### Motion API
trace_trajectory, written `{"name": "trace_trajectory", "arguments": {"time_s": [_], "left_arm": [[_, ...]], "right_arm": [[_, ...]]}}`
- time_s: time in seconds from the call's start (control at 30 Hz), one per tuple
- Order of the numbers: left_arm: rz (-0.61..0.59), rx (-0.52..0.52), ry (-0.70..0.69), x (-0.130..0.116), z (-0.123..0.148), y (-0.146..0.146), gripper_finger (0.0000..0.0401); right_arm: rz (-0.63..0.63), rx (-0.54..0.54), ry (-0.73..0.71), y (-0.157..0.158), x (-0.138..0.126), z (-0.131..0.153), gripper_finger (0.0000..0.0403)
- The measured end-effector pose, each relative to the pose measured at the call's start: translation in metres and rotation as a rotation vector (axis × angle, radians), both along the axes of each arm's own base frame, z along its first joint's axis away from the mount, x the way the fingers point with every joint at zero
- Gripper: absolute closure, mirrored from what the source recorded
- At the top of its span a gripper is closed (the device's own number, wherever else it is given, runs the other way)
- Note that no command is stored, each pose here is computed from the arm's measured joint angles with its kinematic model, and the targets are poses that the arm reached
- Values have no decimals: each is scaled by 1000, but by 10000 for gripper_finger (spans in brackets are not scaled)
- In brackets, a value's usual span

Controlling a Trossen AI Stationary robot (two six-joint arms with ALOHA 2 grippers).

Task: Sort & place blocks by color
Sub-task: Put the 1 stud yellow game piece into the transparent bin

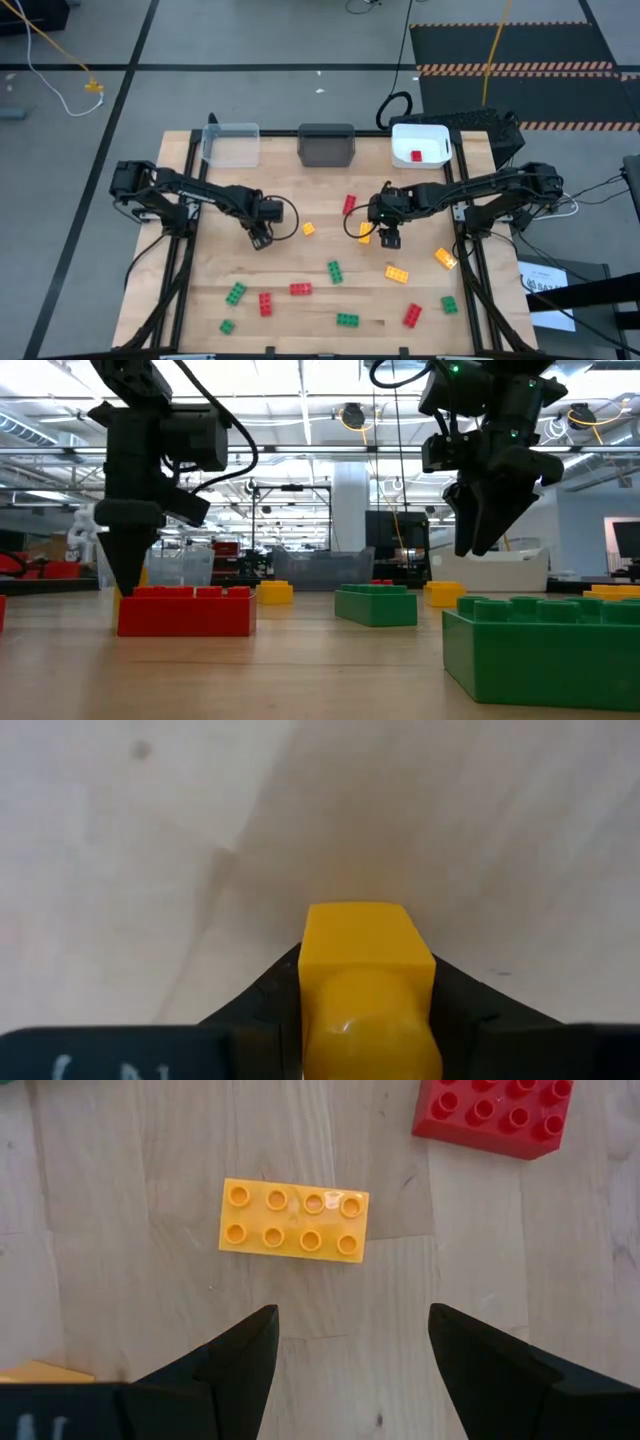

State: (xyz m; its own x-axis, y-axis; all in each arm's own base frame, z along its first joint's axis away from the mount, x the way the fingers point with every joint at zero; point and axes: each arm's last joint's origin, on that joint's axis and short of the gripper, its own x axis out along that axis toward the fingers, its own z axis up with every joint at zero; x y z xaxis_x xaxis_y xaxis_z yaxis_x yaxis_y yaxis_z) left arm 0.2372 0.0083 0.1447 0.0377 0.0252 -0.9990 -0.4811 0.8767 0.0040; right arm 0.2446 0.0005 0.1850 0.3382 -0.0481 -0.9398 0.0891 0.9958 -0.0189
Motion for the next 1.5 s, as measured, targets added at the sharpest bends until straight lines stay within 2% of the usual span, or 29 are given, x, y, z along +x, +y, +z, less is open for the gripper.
{"name": "trace_trajectory", "arguments": {"time_s": [0.1,0.17,0.43,0.53,0.67,0.87,1.0,1.27,1.5], "left_arm": [[38,21,-26,-3,8,11,271],[55,72,-39,-7,20,20,271],[243,292,-204,-17,97,78,271],[351,349,-180,-29,117,106,271],[452,381,-149,-50,128,141,271],[609,413,-117,-84,125,186,271],[679,334,-107,-98,111,209,271],[710,219,23,-99,69,236,263],[681,186,65,-91,46,246,267]], "right_arm": [[0,0,-1,0,0,0,152],[0,0,-1,0,0,0,152],[-1,0,-9,0,1,0,152],[-7,3,-9,0,1,0,152],[-22,9,-10,0,1,0,152],[-27,11,-10,0,1,0,152],[-25,10,-10,0,1,0,152],[-24,10,-10,0,1,0,152],[-27,12,-10,0,1,0,152]]}}
